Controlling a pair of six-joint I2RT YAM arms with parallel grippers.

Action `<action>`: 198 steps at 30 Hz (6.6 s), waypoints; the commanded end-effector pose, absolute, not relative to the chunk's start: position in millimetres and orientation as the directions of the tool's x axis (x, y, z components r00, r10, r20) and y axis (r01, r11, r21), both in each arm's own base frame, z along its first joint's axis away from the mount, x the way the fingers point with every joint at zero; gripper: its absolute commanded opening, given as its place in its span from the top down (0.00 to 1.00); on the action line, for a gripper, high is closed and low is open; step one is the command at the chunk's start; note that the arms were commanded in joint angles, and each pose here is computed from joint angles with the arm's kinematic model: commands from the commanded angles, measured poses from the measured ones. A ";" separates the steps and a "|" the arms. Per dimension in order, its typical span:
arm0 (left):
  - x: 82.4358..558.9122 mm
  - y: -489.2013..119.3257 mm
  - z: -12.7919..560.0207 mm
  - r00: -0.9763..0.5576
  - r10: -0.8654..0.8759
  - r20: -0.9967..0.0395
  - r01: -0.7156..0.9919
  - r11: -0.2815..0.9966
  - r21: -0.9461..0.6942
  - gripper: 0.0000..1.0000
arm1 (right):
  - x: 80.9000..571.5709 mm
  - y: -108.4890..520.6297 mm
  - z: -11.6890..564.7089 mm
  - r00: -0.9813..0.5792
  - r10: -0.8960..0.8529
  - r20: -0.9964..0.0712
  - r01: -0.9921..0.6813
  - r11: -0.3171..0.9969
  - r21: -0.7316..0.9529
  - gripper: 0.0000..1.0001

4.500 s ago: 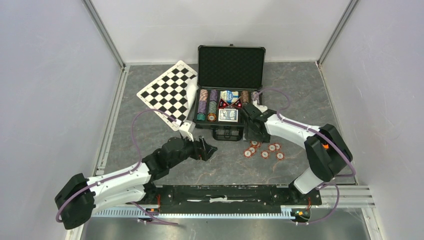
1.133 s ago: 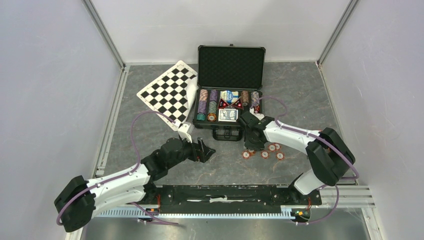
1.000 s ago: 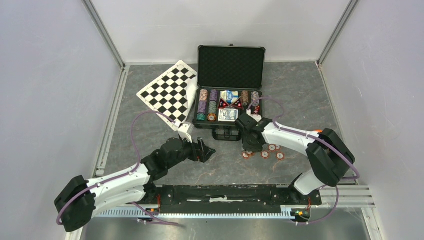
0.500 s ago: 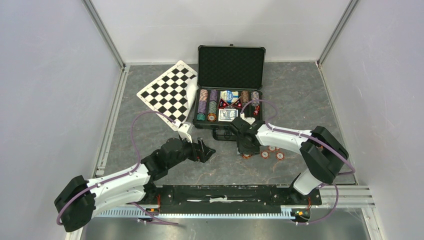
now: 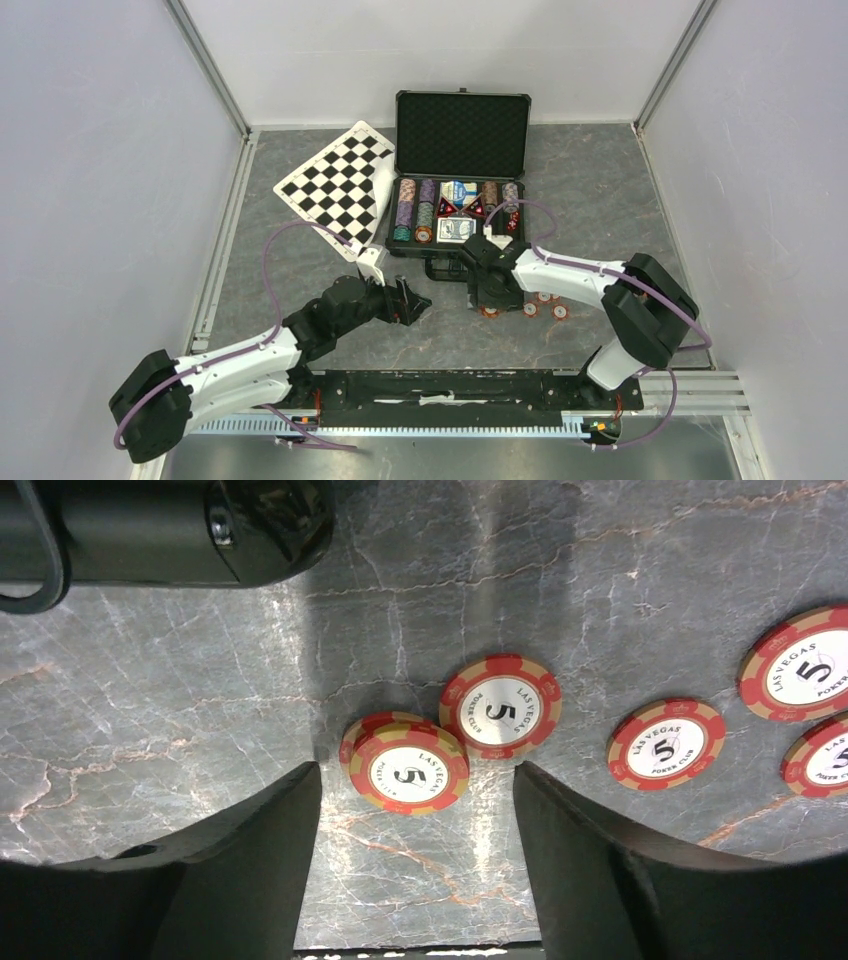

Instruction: Pack up texas hold em set

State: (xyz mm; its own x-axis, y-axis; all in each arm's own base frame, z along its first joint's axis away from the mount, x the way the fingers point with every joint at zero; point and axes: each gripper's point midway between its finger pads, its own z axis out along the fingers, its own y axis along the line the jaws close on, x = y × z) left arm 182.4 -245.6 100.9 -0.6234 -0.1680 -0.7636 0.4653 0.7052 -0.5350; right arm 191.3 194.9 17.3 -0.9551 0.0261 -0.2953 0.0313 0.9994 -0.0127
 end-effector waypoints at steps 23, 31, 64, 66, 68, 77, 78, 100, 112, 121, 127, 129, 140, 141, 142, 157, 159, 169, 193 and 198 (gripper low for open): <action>184.5 -253.9 119.6 -0.578 -0.183 -0.795 0.529 0.658 -0.536 0.07 | 191.1 202.6 18.4 -0.892 0.289 -0.348 0.297 0.954 0.031 0.23; 183.7 -253.4 120.7 -0.576 -0.189 -0.795 0.530 0.655 -0.539 0.07 | 193.4 198.7 7.6 -0.888 0.295 -0.353 0.322 0.946 -0.021 0.28; 183.9 -253.2 119.6 -0.575 -0.178 -0.798 0.533 0.659 -0.531 0.07 | 215.8 188.6 55.7 -0.862 0.255 -0.438 0.273 0.962 0.023 0.75; 184.1 -253.0 118.9 -0.576 -0.177 -0.798 0.532 0.661 -0.530 0.07 | 215.5 181.5 50.8 -0.868 0.260 -0.422 0.280 0.960 0.016 0.75; 184.0 -252.9 118.2 -0.576 -0.174 -0.798 0.532 0.661 -0.529 0.07 | 216.3 176.6 46.6 -0.870 0.264 -0.416 0.281 0.959 0.022 0.74; 184.6 -253.6 116.2 -0.579 -0.171 -0.797 0.530 0.664 -0.527 0.07 | 218.3 156.5 26.3 -0.878 0.289 -0.381 0.305 0.952 0.020 0.70; 184.6 -253.9 116.1 -0.579 -0.170 -0.797 0.530 0.664 -0.527 0.07 | 217.8 156.4 23.6 -0.880 0.291 -0.376 0.304 0.952 0.025 0.69; 185.7 -255.0 116.6 -0.580 -0.174 -0.796 0.529 0.663 -0.530 0.07 | 207.5 167.9 12.0 -0.908 0.278 -0.315 0.268 0.961 0.075 0.49; 185.4 -254.7 115.5 -0.579 -0.169 -0.798 0.531 0.664 -0.526 0.07 | 214.7 151.0 36.2 -0.883 0.274 -0.382 0.283 0.958 0.033 0.39; 185.8 -254.8 116.0 -0.578 -0.170 -0.798 0.531 0.664 -0.526 0.07 | 193.6 114.8 35.8 -0.876 0.284 -0.390 0.306 0.952 0.007 0.38; 186.0 -254.8 115.7 -0.578 -0.169 -0.798 0.531 0.665 -0.525 0.07 | 188.1 101.1 25.7 -0.879 0.293 -0.376 0.309 0.951 0.019 0.38; 185.7 -255.0 115.4 -0.579 -0.168 -0.798 0.531 0.665 -0.525 0.07 | 189.9 101.8 23.5 -0.878 0.294 -0.377 0.305 0.952 0.031 0.35; 185.9 -255.1 115.7 -0.577 -0.166 -0.800 0.533 0.665 -0.523 0.07 | 201.4 108.0 21.5 -0.887 0.273 -0.373 0.284 0.958 0.025 0.34; 185.9 -255.2 116.0 -0.577 -0.166 -0.800 0.534 0.665 -0.523 0.07 | 201.0 107.7 19.6 -0.889 0.274 -0.368 0.286 0.958 0.022 0.34; 186.2 -255.0 116.0 -0.576 -0.166 -0.800 0.533 0.665 -0.522 0.07 | 200.9 107.3 17.6 -0.891 0.271 -0.364 0.284 0.959 0.017 0.35; 183.2 -258.1 116.2 -0.584 -0.157 -0.796 0.546 0.650 -0.529 0.07 | 200.8 101.6 25.2 -0.894 0.260 -0.364 0.287 0.958 -0.020 0.67; 182.9 -258.6 115.7 -0.585 -0.155 -0.796 0.547 0.649 -0.529 0.07 | 205.0 100.9 36.1 -0.887 0.258 -0.383 0.287 0.958 -0.020 0.69; 183.2 -259.5 114.5 -0.589 -0.151 -0.794 0.546 0.650 -0.529 0.07 | 222.6 117.2 60.6 -0.873 0.257 -0.415 0.259 0.964 0.051 0.67; 183.8 -257.5 113.7 -0.585 -0.152 -0.796 0.542 0.657 -0.524 0.07 | 234.7 106.4 57.2 -0.886 0.221 -0.408 0.253 0.967 -0.026 0.38; 183.5 -257.1 113.8 -0.585 -0.153 -0.796 0.542 0.657 -0.524 0.07 | 231.2 76.1 48.5 -0.870 0.265 -0.415 0.303 0.953 -0.027 0.28</action>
State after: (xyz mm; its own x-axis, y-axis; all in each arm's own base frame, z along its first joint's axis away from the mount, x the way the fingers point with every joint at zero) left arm 178.4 -254.9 101.4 -0.6358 -0.1530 -0.7566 0.4953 0.6709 -0.5519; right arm 232.3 99.4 46.9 -0.8861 0.2606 -0.3833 0.2834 0.9590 -0.0034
